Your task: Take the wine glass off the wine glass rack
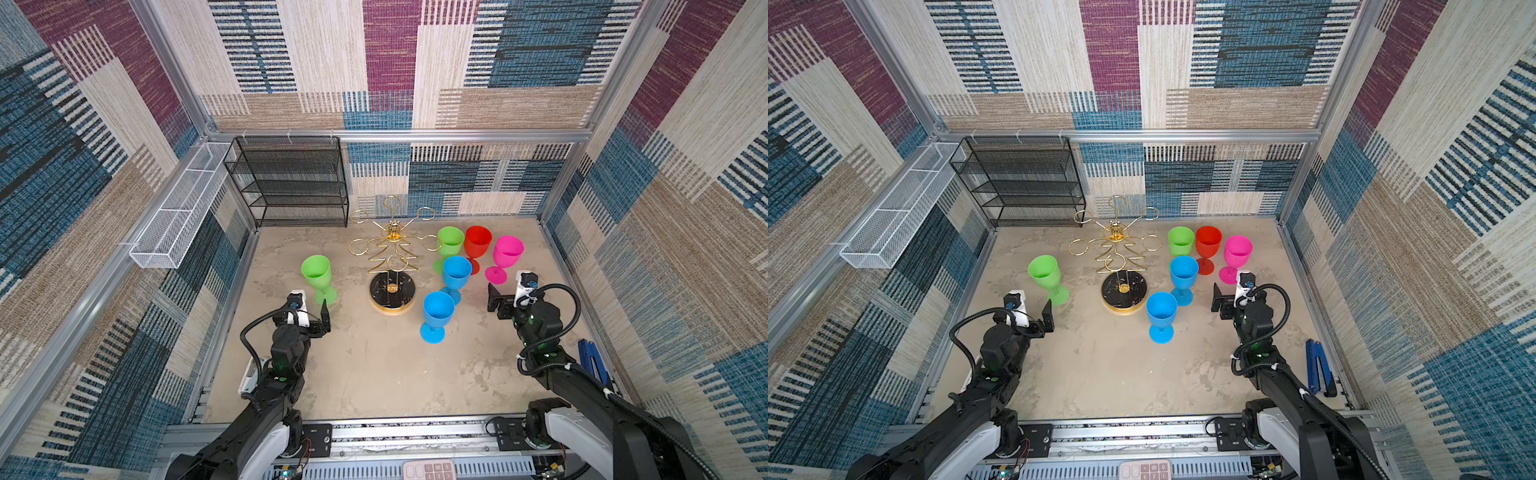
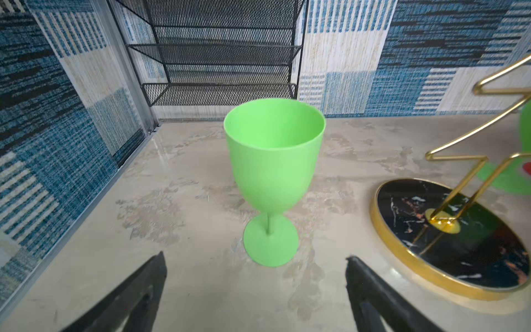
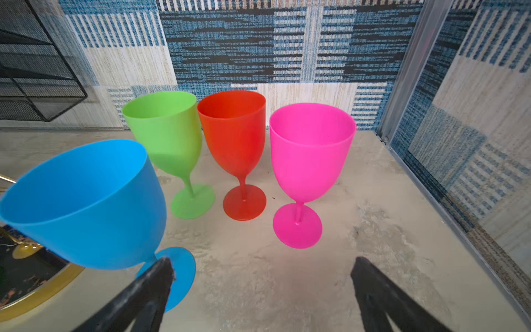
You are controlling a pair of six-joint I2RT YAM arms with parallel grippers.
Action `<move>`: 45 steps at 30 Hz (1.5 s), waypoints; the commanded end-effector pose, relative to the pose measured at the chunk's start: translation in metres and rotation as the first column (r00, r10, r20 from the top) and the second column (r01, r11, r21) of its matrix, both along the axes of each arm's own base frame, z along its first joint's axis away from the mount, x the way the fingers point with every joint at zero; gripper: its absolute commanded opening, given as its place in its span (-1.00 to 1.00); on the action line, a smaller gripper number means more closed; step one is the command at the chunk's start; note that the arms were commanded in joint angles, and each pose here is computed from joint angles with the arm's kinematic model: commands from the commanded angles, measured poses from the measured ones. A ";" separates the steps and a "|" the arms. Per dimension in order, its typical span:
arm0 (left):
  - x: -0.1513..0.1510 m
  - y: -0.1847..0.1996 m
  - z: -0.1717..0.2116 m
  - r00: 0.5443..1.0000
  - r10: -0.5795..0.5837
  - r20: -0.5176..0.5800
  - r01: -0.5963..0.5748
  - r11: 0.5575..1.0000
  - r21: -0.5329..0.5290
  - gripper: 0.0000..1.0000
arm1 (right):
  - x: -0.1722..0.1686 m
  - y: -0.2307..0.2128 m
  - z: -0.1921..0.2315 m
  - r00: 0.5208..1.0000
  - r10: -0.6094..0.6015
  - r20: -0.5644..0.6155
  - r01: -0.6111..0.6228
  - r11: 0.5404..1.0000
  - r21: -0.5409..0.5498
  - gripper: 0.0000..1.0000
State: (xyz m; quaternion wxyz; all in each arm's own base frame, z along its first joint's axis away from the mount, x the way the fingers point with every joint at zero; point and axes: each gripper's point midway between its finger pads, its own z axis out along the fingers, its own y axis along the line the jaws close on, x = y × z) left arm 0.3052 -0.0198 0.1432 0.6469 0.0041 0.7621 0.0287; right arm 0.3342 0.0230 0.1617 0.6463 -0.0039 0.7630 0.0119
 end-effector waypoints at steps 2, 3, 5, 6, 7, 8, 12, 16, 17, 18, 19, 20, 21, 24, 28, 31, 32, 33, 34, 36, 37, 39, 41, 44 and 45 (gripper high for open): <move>-0.003 0.012 0.017 0.989 0.051 0.137 -0.063 0.995 0.079 0.98 | 0.002 -0.007 0.028 0.983 -0.030 0.182 0.035 0.999 -0.023 0.98; -0.003 0.012 0.013 0.990 0.048 0.132 -0.061 0.993 0.097 0.98 | 0.002 -0.007 0.025 0.982 -0.027 0.187 0.032 0.999 -0.026 0.98; -0.001 0.011 0.006 0.993 0.038 0.112 -0.053 0.990 0.134 0.98 | 0.002 -0.006 0.021 0.981 -0.016 0.195 0.024 0.999 -0.042 0.98; 0.001 0.011 0.004 0.994 0.037 0.107 -0.052 0.988 0.142 0.98 | 0.001 -0.007 0.019 0.980 -0.016 0.200 0.026 0.999 -0.045 0.98; 0.001 0.011 0.004 0.993 0.037 0.115 -0.053 0.989 0.139 0.98 | 0.001 -0.008 0.018 0.978 -0.015 0.207 0.024 0.999 -0.044 0.98; 0.001 0.011 0.004 0.992 0.035 0.125 -0.051 0.990 0.132 0.98 | 0.000 -0.007 0.018 0.977 -0.006 0.214 0.016 0.999 -0.045 0.98; 0.004 0.009 0.002 0.990 0.025 0.139 -0.041 0.992 0.120 0.98 | 0.000 -0.007 0.016 0.975 0.007 0.223 0.003 0.999 -0.044 0.98; 0.010 0.011 0.001 0.992 0.027 0.127 -0.042 0.992 0.117 0.97 | -0.002 -0.009 0.016 0.972 -0.003 0.236 0.013 0.999 -0.042 0.98; 0.013 0.012 0.000 0.992 0.029 0.124 -0.042 0.993 0.108 0.98 | -0.002 -0.010 0.017 0.971 -0.004 0.239 0.015 0.999 -0.042 0.98; 0.015 0.012 -0.001 0.992 0.026 0.120 -0.038 0.994 0.098 0.98 | -0.001 -0.009 0.017 0.971 0.002 0.239 0.008 0.999 -0.042 0.98; 0.017 0.012 -0.001 0.993 0.022 0.119 -0.033 0.995 0.091 0.98 | -0.001 -0.009 0.017 0.971 0.005 0.239 0.006 0.999 -0.043 0.98; 0.018 0.011 -0.002 0.992 0.017 0.121 -0.027 0.996 0.087 0.98 | 0.000 -0.008 0.016 0.971 0.012 0.238 -0.001 0.999 -0.044 0.98; 0.019 0.011 -0.003 0.993 0.015 0.121 -0.026 0.996 0.085 0.98 | 0.000 -0.007 0.016 0.971 0.018 0.236 -0.007 0.999 -0.047 0.98; 0.026 0.010 -0.010 0.994 0.009 0.110 -0.018 0.996 0.084 0.98 | -0.001 -0.007 0.017 0.970 0.017 0.242 -0.007 0.999 -0.045 0.98; 0.035 0.009 -0.017 0.996 0.009 0.084 -0.016 0.996 0.084 0.98 | -0.002 -0.006 0.017 0.970 0.023 0.244 -0.013 0.999 -0.045 0.98; 0.040 0.010 -0.023 0.998 0.010 0.066 -0.015 0.996 0.083 0.98 | -0.001 -0.003 0.018 0.968 0.037 0.247 -0.028 0.999 -0.042 0.98; 0.041 0.011 -0.025 0.998 0.014 0.059 -0.019 0.997 0.080 0.98 | 0.000 -0.002 0.017 0.969 0.045 0.245 -0.035 0.998 -0.043 0.98; 0.043 0.012 -0.027 0.999 0.016 0.052 -0.020 0.997 0.077 0.98 | 0.001 -0.002 0.016 0.970 0.047 0.240 -0.037 0.998 -0.046 0.98; 0.044 0.013 -0.029 0.999 0.018 0.045 -0.022 0.997 0.076 0.98 | 0.002 -0.002 0.017 0.970 0.045 0.240 -0.035 0.998 -0.045 0.98; 0.049 0.014 -0.031 0.999 0.027 0.041 -0.031 0.996 0.079 0.98 | 0.002 -0.002 0.016 0.970 0.042 0.240 -0.033 0.998 -0.045 0.98; 0.050 0.015 -0.030 0.999 0.032 0.043 -0.035 0.996 0.079 0.98 | 0.002 -0.003 0.017 0.970 0.041 0.241 -0.032 0.999 -0.044 0.98; 0.051 0.015 -0.031 0.999 0.031 0.041 -0.034 0.996 0.079 0.98 | 0.002 -0.002 0.016 0.970 0.044 0.241 -0.034 0.998 -0.046 0.98; 0.051 0.016 -0.030 0.998 0.039 0.044 -0.042 0.996 0.077 0.98 | 0.002 -0.002 0.016 0.969 0.047 0.242 -0.035 0.998 -0.054 0.98; 0.051 0.016 -0.030 0.998 0.038 0.042 -0.041 0.996 0.078 0.97 | 0.004 -0.001 0.014 0.968 0.051 0.245 -0.038 0.997 -0.061 0.98; 0.051 0.017 -0.031 0.998 0.048 0.042 -0.052 0.996 0.077 0.98 | 0.005 -0.001 0.012 0.969 0.052 0.242 -0.038 0.997 -0.063 0.98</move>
